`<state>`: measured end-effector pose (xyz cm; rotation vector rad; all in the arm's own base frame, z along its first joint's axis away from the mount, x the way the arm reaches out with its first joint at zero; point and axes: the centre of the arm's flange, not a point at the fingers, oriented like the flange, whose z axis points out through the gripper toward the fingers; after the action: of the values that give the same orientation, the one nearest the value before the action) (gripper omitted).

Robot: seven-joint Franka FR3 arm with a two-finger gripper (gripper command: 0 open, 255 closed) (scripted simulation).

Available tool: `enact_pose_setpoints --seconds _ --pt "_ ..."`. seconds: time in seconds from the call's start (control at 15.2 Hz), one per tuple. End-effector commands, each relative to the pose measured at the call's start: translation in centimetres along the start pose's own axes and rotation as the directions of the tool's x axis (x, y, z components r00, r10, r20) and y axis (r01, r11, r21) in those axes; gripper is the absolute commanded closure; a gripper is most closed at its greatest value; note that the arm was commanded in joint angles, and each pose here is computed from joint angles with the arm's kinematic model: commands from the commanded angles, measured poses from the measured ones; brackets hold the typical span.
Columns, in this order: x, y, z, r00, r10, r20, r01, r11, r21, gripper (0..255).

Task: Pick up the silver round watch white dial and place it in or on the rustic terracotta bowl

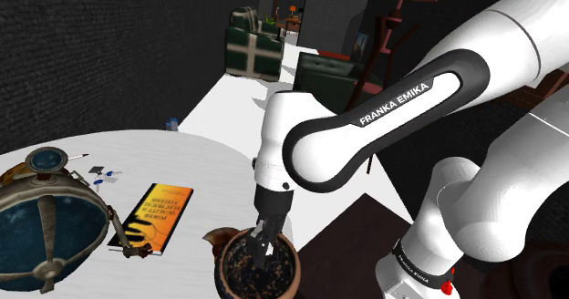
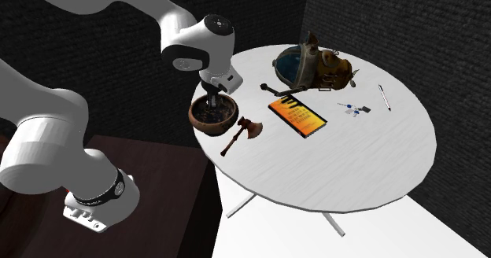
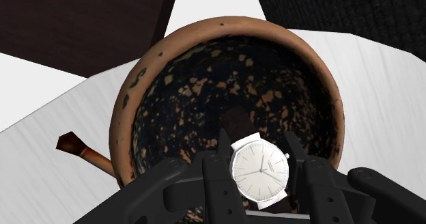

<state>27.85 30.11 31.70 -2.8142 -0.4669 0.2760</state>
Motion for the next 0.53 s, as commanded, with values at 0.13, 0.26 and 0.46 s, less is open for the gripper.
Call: enact_pose_setpoints --seconds 0.13,0.26,0.46 --pt "0.0 0.0 0.0 1.000 0.000 0.000 0.000 1.000 0.000 0" --pt "0.0 0.0 0.0 1.000 0.000 0.000 0.000 1.000 0.000 0" --pt "0.0 0.0 -1.3 1.000 0.000 0.000 0.000 1.000 0.000 0"
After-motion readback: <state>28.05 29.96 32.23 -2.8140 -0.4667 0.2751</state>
